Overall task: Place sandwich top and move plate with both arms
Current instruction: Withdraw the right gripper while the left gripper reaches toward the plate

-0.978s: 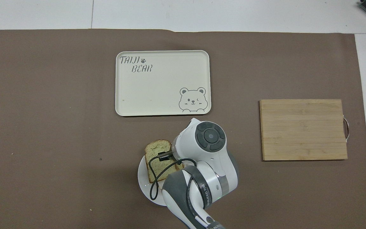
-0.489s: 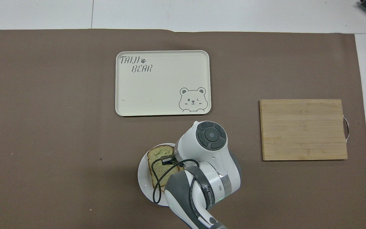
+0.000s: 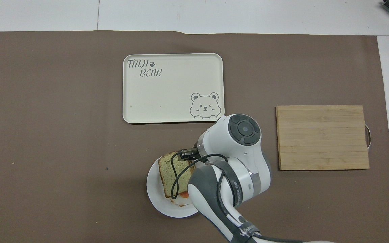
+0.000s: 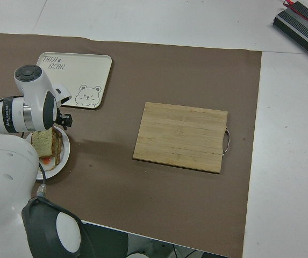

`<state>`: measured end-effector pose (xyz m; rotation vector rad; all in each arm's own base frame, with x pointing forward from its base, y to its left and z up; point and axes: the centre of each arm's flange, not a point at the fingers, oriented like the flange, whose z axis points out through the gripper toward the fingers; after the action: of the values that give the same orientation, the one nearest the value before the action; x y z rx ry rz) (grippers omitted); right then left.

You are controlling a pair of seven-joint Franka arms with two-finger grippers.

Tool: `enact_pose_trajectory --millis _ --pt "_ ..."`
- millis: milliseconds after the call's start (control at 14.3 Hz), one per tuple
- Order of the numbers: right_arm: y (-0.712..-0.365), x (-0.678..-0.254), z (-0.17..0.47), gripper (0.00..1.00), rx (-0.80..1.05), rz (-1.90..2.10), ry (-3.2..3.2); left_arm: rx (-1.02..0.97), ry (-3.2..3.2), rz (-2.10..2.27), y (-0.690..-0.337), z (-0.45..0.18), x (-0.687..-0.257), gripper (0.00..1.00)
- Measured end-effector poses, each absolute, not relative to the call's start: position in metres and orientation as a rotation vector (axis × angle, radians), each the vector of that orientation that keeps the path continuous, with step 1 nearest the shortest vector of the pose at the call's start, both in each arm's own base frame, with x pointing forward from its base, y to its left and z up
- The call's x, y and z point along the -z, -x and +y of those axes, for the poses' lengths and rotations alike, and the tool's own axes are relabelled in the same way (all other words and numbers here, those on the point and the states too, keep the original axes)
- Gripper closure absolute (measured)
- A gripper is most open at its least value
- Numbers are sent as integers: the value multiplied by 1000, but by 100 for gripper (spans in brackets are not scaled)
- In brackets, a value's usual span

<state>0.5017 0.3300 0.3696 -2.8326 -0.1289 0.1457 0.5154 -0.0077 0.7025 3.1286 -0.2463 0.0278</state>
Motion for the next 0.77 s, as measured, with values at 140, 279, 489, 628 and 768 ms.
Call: enact_pose_trajectory --millis 140,279,489,628,768 --pt "-516 -387 309 0 -87 -109 2845 -28 -3128 -247 -515 -8 -702 0" --pt "-526 -401 287 0 -25 -110 2877 -28 -3128 -247 -515 -8 -702 0" --pt "-538 -423 254 0 36 -107 2928 -23 -3128 -247 -515 -8 -702 0" --pt "-542 -440 231 0 7 -116 2980 -9 -3128 -245 -514 -7 -701 0" --pt "-546 -459 213 0 -40 -109 3017 8 -3126 -249 -513 -9 -700 0"
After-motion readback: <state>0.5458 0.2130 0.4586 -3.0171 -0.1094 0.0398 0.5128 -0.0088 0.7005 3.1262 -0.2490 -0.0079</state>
